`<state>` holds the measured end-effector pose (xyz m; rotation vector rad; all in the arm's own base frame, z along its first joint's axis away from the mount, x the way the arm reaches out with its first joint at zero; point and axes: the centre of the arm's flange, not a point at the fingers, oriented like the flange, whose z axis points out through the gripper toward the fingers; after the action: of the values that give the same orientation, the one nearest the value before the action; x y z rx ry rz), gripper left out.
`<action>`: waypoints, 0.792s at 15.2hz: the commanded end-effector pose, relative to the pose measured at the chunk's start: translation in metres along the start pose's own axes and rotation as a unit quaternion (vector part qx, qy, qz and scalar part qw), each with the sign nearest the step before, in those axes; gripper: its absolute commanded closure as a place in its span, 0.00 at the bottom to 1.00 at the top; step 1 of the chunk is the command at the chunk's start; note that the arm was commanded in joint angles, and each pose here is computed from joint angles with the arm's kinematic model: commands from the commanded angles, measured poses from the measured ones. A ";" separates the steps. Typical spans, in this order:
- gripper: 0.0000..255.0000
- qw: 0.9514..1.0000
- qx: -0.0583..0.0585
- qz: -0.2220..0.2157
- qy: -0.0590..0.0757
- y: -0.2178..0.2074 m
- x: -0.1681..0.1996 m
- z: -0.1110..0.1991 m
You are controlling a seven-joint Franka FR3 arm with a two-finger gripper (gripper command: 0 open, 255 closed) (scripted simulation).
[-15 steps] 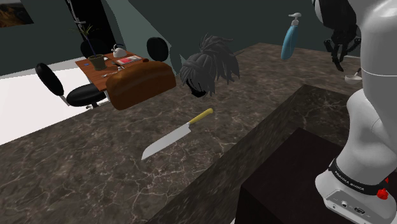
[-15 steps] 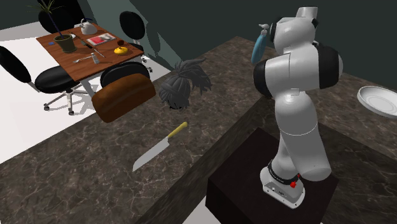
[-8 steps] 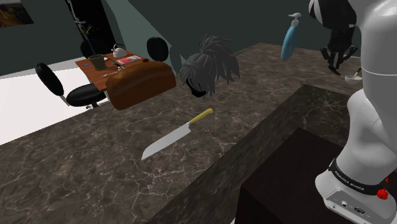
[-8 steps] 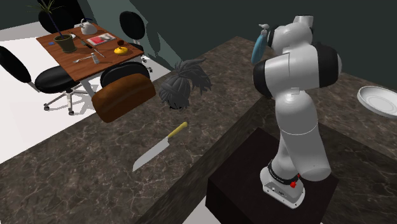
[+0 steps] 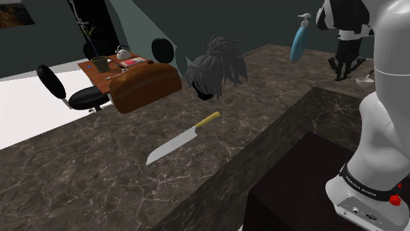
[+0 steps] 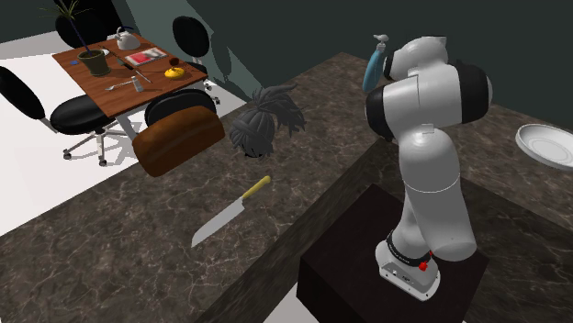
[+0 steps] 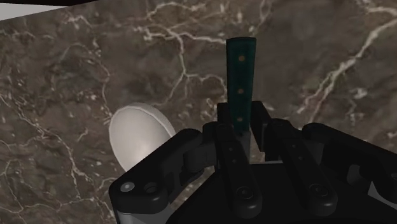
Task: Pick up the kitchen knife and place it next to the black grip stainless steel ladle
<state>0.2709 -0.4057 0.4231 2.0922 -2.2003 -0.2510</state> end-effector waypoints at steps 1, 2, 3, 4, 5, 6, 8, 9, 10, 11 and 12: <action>1.00 1.000 0.000 0.000 0.000 -0.001 0.000 0.001; 1.00 1.000 0.000 0.000 0.000 -0.001 0.000 0.001; 1.00 1.000 0.000 0.000 0.000 -0.001 0.000 0.001; 1.00 1.000 0.000 0.000 0.000 -0.001 0.000 0.001; 1.00 1.000 0.000 0.000 0.000 -0.001 0.000 0.001; 1.00 1.000 0.000 0.000 0.000 -0.001 0.000 0.001; 0.00 1.000 0.000 0.000 0.000 -0.001 0.000 0.001; 0.00 1.000 0.000 0.000 0.000 -0.001 0.000 0.001; 0.00 1.000 0.000 0.000 0.000 -0.001 0.000 0.001; 0.00 1.000 0.000 0.000 0.000 -0.001 0.000 0.001; 0.00 1.000 0.000 0.000 0.000 -0.001 0.000 0.001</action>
<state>0.2713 -0.4058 0.4218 2.0921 -2.2003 -0.2505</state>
